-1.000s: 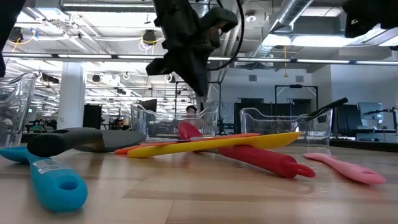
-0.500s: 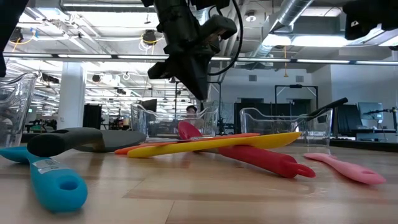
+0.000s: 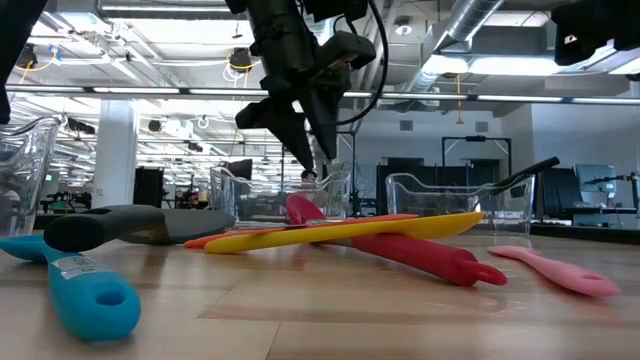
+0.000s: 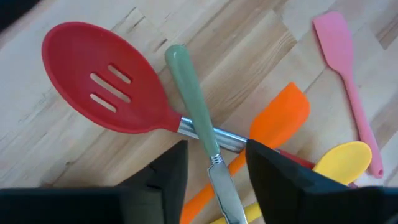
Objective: Pick & Place Kitchen Items
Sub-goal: Put the green table knife into the top left transparent bin
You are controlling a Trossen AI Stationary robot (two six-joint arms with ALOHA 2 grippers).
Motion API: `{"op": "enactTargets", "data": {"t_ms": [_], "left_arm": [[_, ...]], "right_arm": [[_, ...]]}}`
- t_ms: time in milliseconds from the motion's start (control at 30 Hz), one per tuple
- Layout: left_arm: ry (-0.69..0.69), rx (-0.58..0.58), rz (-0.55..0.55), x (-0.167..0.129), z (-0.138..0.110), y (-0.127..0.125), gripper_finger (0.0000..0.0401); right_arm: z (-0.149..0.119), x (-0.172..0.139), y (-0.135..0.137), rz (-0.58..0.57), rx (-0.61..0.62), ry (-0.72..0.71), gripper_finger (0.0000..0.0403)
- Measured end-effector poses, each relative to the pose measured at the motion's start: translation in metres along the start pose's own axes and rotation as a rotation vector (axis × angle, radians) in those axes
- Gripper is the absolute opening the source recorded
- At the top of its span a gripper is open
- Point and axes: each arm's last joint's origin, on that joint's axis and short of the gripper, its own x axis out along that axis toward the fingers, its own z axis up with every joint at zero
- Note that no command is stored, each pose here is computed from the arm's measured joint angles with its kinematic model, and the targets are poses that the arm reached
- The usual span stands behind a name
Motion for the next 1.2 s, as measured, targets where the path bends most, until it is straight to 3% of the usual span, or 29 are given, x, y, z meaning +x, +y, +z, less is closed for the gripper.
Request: {"op": "enactTargets", "data": {"t_ms": [267, 433, 800, 1200], "left_arm": [[0.041, -0.011, 0.048, 0.013, -0.009, 0.011, 0.0196], [0.055, -0.053, 0.063, 0.023, -0.017, 0.016, 0.0196], [0.043, -0.064, -0.035, 0.031, -0.018, 0.013, 0.0187], [0.044, -0.060, -0.037, 0.036, -0.019, 0.011, 0.0184]], "right_arm": [[0.000, 0.000, 0.000, 0.000, 0.008, -0.002, 0.0000], [0.000, 0.000, 0.000, 0.000, 0.009, -0.002, 0.0000], [0.000, 0.000, 0.000, 0.000, 0.008, -0.002, 0.0000], [0.000, 0.000, 0.000, 0.000, 0.007, -0.001, 0.0000]]}}
